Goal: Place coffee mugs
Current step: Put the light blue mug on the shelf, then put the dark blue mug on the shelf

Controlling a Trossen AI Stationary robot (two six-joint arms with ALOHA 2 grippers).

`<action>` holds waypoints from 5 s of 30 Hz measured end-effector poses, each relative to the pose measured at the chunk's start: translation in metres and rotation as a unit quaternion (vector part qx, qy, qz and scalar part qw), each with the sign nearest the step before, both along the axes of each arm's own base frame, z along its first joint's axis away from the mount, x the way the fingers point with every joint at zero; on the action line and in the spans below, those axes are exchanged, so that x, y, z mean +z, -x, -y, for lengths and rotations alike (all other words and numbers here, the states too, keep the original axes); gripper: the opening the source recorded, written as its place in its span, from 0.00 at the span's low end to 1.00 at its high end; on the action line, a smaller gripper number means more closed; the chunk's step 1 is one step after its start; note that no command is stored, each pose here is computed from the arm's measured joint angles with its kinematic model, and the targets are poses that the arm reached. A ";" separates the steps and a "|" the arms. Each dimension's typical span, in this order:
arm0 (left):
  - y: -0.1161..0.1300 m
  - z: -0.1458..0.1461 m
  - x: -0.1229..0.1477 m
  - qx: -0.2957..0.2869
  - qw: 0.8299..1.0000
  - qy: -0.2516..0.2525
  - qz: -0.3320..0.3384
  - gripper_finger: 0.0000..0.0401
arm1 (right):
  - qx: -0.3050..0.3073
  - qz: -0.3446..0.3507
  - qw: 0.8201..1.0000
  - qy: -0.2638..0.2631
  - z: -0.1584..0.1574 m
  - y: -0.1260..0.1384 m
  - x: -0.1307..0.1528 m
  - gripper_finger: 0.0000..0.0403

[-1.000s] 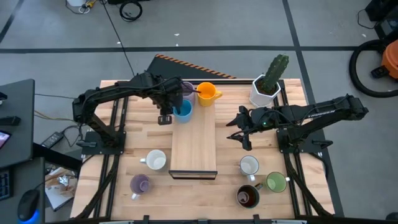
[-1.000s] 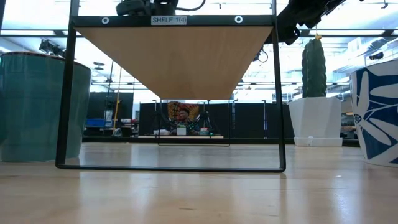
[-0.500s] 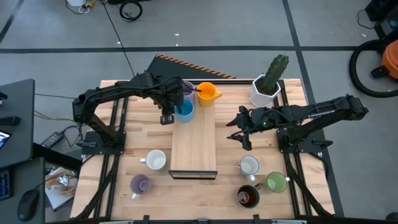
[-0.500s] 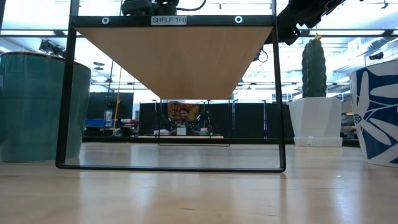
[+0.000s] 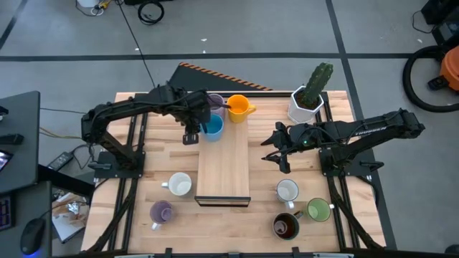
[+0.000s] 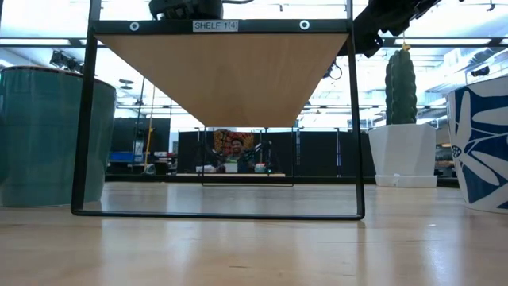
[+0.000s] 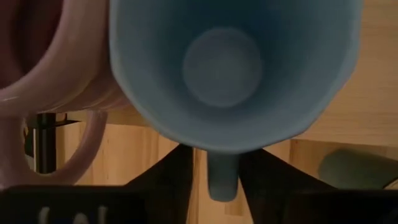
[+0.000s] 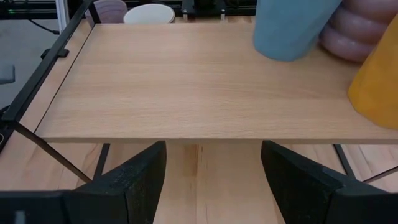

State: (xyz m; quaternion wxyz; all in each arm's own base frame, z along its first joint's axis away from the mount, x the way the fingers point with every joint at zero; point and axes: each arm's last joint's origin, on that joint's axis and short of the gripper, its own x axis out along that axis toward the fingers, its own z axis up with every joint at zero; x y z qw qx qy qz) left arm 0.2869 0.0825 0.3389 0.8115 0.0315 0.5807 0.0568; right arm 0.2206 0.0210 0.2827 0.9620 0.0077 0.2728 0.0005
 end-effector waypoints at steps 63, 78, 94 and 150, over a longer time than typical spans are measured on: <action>0.096 0.075 -0.070 0.028 0.964 0.025 0.262 0.50 | -0.168 -0.236 0.951 -0.110 -0.095 -0.034 0.023 0.66; 0.105 0.091 -0.094 0.037 0.953 0.054 0.296 0.50 | -0.229 -0.388 0.884 -0.125 -0.140 -0.017 0.012 0.66; 0.106 0.102 -0.093 0.040 0.949 0.086 0.301 0.50 | -0.351 -0.419 0.805 -0.229 -0.169 -0.003 0.001 0.66; 0.099 0.099 -0.083 -0.038 0.937 -0.031 0.347 0.50 | -0.540 -0.376 0.700 -0.278 -0.180 -0.014 -0.050 0.66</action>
